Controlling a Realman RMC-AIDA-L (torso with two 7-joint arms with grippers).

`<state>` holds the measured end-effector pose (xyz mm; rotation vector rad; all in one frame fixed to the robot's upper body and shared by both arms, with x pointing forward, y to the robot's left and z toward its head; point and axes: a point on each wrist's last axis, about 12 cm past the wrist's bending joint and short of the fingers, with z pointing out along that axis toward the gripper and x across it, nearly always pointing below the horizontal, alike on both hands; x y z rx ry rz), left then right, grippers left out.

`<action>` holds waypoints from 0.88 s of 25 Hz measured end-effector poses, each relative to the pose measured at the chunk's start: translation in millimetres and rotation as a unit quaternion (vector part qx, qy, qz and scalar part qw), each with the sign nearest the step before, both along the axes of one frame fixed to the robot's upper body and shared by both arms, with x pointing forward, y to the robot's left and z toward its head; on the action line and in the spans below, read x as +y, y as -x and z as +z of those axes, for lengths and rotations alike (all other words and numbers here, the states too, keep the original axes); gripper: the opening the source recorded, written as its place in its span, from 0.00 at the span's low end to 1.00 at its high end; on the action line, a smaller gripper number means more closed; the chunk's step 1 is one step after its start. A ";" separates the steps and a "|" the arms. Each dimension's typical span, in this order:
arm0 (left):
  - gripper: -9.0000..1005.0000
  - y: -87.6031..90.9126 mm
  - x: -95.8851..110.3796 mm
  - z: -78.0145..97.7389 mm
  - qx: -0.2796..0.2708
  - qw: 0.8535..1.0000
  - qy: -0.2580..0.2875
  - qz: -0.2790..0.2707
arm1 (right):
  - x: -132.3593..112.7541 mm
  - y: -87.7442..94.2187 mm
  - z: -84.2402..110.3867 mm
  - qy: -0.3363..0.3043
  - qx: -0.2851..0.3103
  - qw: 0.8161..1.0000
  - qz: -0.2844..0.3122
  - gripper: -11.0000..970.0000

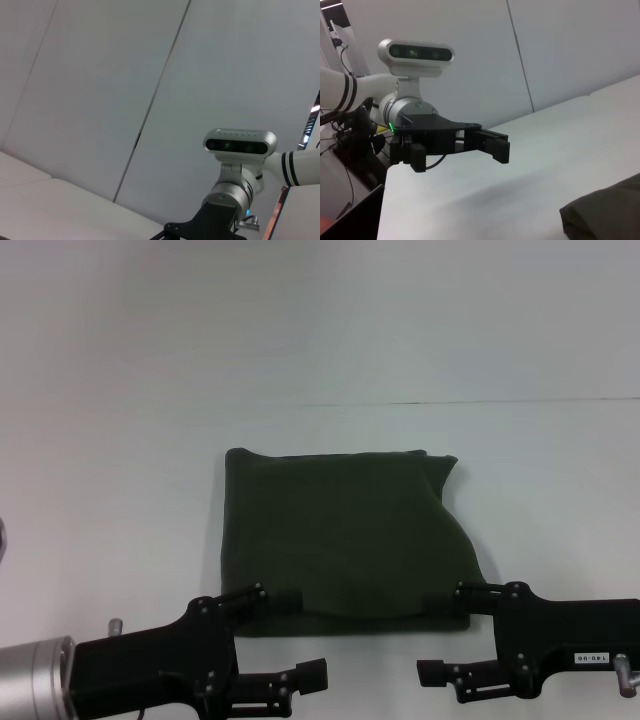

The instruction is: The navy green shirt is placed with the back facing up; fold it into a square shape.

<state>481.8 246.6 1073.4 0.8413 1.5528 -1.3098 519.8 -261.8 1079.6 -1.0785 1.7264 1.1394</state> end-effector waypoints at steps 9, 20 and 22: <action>0.93 -2.0 0.2 0.6 0.006 1.000 -0.002 0.002 | 0.7 -0.8 3.5 -0.005 0.009 1.000 0.008 0.93; 0.93 -3.0 0.1 1.0 0.014 1.000 0.000 0.003 | 1.3 -0.2 4.7 -0.009 0.009 1.000 0.012 0.93; 0.93 -3.2 -0.1 1.1 0.014 1.000 -0.001 0.003 | 1.3 -0.2 4.8 -0.009 0.008 1.000 0.012 0.93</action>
